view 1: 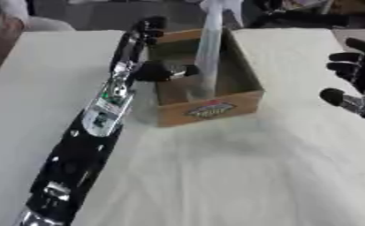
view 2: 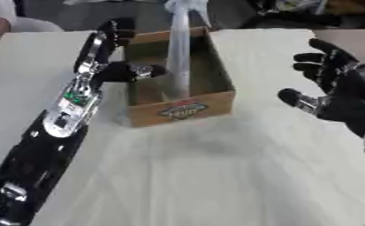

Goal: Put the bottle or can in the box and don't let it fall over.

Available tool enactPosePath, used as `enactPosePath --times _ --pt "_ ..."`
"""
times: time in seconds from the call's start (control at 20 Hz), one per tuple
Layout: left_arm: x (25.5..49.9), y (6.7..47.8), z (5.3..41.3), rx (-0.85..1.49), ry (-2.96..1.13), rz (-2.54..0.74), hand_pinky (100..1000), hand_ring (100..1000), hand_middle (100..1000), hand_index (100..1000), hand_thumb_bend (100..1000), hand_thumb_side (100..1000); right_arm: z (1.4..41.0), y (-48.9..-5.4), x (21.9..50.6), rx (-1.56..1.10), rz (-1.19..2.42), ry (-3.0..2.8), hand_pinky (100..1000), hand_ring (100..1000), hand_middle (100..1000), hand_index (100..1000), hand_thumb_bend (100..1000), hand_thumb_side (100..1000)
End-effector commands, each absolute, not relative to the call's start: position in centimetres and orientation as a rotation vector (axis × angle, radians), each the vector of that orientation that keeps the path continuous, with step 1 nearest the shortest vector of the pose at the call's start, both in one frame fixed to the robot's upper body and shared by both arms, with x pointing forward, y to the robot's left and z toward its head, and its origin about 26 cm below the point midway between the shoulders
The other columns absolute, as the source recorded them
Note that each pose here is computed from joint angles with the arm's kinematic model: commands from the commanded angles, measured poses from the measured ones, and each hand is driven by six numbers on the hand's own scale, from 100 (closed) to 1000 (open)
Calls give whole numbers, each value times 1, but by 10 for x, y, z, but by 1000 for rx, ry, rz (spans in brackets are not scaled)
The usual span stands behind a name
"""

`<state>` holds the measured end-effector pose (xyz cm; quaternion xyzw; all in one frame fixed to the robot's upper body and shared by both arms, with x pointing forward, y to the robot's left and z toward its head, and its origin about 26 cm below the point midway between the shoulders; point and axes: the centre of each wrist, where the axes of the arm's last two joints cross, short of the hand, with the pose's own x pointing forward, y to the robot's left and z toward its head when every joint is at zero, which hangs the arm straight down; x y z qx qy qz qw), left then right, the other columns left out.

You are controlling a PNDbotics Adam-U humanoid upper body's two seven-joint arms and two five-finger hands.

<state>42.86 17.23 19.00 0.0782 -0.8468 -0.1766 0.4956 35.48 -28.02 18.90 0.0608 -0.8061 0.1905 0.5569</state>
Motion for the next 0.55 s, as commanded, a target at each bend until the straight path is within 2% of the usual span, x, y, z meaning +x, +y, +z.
enactPosePath --times 0.05,0.2,0.5,0.55 --pt "416 187 211 226 -2119 -442 852 776 718 796 832 100 199 -290 353 104 457 -1920 1000 869 788 973 624 100" --pt "403 204 216 259 -2134 -417 849 767 709 787 701 100 197 -292 353 95 452 -1916 1000 869 788 973 623 100" --pt "382 253 231 370 -2161 -280 846 753 697 778 662 100 195 -296 351 83 445 -1910 1000 868 788 973 623 100" --pt "380 260 233 389 -2160 -259 846 751 695 777 475 100 195 -296 351 81 444 -1909 1000 868 788 973 627 100"
